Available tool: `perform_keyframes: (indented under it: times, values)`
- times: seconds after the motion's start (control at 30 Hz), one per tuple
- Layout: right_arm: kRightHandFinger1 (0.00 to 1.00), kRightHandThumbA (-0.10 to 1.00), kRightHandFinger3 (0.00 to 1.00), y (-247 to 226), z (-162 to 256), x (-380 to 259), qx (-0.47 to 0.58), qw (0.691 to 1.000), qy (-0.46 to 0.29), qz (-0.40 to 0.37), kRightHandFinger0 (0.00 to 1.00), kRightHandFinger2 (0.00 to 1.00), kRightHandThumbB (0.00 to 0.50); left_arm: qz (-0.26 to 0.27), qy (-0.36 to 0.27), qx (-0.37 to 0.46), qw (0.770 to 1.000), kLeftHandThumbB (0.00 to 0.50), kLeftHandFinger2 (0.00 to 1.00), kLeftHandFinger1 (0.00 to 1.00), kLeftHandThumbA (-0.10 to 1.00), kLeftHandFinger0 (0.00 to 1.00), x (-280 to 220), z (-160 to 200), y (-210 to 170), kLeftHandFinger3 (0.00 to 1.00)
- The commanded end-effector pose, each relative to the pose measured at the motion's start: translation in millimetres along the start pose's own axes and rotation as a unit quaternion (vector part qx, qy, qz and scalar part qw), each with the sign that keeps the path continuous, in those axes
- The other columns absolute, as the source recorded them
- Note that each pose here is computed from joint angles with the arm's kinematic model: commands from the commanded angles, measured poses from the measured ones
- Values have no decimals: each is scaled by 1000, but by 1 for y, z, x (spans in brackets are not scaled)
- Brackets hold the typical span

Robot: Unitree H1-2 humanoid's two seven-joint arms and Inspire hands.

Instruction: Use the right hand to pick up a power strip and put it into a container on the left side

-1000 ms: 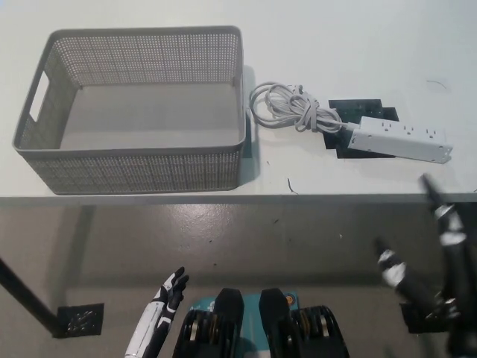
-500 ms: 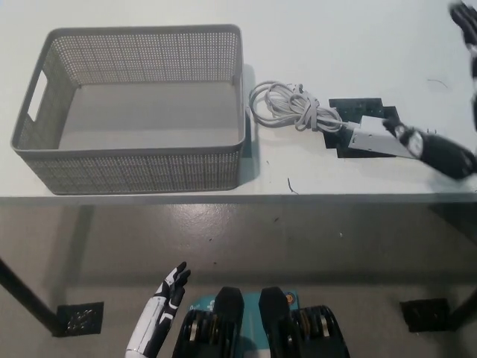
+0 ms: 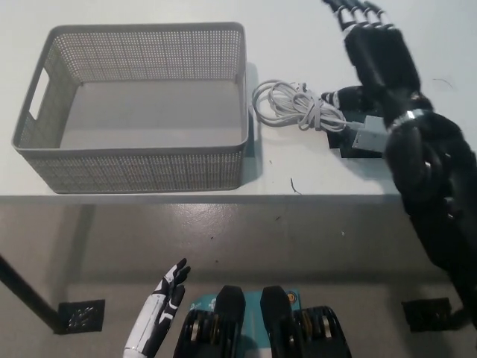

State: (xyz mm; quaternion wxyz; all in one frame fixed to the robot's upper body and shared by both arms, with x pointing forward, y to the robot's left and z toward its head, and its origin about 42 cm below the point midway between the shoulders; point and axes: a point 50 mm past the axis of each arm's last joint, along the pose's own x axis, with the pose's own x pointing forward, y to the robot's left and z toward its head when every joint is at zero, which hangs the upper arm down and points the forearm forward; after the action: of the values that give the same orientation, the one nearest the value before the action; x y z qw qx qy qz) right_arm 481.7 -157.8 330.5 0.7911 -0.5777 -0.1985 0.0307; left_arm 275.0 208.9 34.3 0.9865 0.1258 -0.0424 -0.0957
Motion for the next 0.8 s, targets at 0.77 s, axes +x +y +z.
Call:
perform_keyframes:
  times: [0.77]
  values:
    - [1000, 1000, 1000, 55, -13, 71, -151, 980, 110, 75, 1000, 1000, 404, 10, -36, 9, 999, 106, 1000, 1000, 1000, 1000, 3, 9, 7, 1000]
